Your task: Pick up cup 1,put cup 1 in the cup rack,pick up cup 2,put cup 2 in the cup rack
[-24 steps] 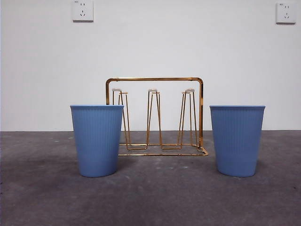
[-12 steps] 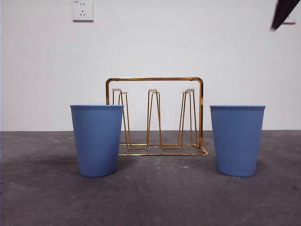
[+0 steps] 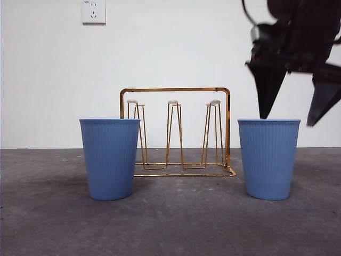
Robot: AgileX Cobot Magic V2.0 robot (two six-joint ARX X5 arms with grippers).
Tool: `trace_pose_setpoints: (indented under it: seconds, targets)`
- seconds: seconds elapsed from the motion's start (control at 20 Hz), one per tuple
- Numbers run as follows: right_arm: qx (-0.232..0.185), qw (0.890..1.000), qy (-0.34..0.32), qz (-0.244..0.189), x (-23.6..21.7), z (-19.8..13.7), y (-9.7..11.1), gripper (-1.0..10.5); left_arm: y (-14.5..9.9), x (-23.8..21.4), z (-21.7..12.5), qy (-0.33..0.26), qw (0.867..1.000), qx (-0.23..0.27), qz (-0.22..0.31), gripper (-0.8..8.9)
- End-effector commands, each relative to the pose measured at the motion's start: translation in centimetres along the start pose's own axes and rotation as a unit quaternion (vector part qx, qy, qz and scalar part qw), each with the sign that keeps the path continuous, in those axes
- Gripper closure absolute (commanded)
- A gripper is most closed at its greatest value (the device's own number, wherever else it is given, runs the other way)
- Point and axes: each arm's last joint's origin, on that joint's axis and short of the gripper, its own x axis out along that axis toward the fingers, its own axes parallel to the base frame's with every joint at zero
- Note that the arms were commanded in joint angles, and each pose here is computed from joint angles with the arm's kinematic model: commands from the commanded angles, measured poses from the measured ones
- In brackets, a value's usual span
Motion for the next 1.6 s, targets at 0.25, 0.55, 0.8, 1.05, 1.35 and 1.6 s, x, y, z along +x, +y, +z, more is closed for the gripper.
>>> trace_pose_setpoints:
  seconds: [0.25,0.55,0.8,1.05,1.35,1.6]
  targets:
    - [0.006,0.999,0.042,0.001,2.9,0.5,0.0,8.5,0.1,0.1,0.1,0.0,1.0,-0.007,-0.004,0.9]
    - [-0.013,0.999,0.035,0.009,3.1,0.7,0.0,9.6,0.1,0.2,0.1,0.0,1.0,-0.023,-0.003,0.9]
    - [-0.03,0.999,0.033,0.023,2.0,0.3,0.2,9.6,0.3,1.2,0.3,0.018,0.999,-0.034,-0.017,0.9]
    - [-0.051,0.993,-0.106,0.027,-6.8,-1.9,1.0,9.6,-0.8,2.7,2.6,-0.028,0.997,0.004,-0.066,0.9]
    - [-0.056,0.876,-0.474,0.065,-22.1,-9.5,2.8,9.6,-2.8,5.8,6.0,-0.165,0.98,0.039,-0.102,0.9]
    - [-0.083,0.774,-0.625,0.057,-27.5,-14.4,3.4,9.6,-3.9,9.7,7.6,-0.276,0.943,0.024,-0.186,0.9]
